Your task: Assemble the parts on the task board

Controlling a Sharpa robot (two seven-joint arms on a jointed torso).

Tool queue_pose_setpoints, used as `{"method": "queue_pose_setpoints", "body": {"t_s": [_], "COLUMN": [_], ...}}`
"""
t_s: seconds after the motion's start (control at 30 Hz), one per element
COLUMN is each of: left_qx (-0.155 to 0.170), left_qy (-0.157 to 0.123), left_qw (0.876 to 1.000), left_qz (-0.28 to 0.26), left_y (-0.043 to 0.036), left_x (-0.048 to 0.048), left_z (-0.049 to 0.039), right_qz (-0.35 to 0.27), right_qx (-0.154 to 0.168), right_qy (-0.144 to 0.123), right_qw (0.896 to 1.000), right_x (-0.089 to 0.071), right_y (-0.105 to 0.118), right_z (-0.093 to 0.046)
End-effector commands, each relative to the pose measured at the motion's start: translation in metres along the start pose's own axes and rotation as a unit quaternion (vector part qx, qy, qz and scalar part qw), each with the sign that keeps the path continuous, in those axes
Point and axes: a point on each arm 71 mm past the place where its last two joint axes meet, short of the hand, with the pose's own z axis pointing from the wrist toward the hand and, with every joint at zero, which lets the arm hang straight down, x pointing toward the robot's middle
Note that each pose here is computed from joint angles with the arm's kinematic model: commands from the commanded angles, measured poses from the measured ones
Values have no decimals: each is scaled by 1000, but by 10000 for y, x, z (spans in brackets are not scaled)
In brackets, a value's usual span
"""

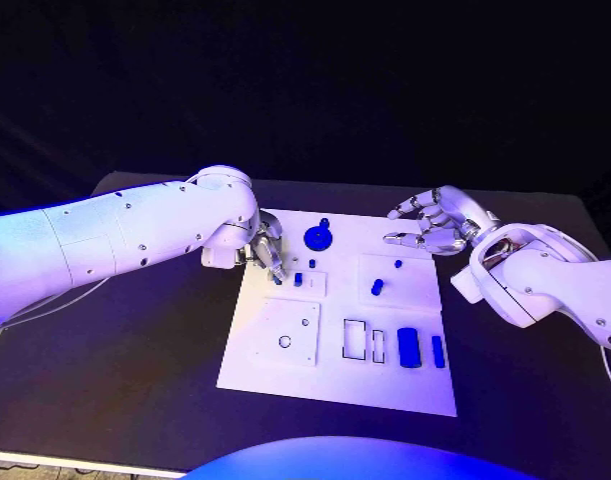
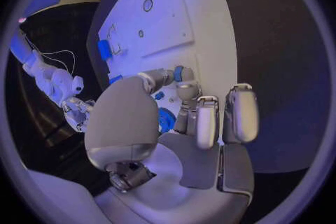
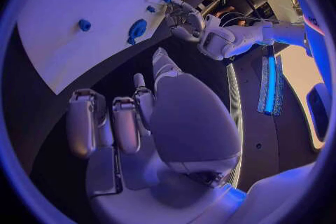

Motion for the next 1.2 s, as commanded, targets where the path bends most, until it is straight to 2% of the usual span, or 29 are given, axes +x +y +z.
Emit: {"method": "queue_pose_setpoints", "body": {"t_s": [0.03,1.2], "left_qx": [-3,-4], "left_qy": [23,13], "left_qw": [1000,1000], "left_qz": [3,-5], "left_y": [-6,19], "left_x": [123,108], "left_z": [60,59], "right_qz": [-4,-4], "right_qx": [-8,-10], "right_qy": [3,3], "right_qw": [1000,1000], "right_x": [7,8], "right_y": [14,21], "right_z": [-3,-11]}}
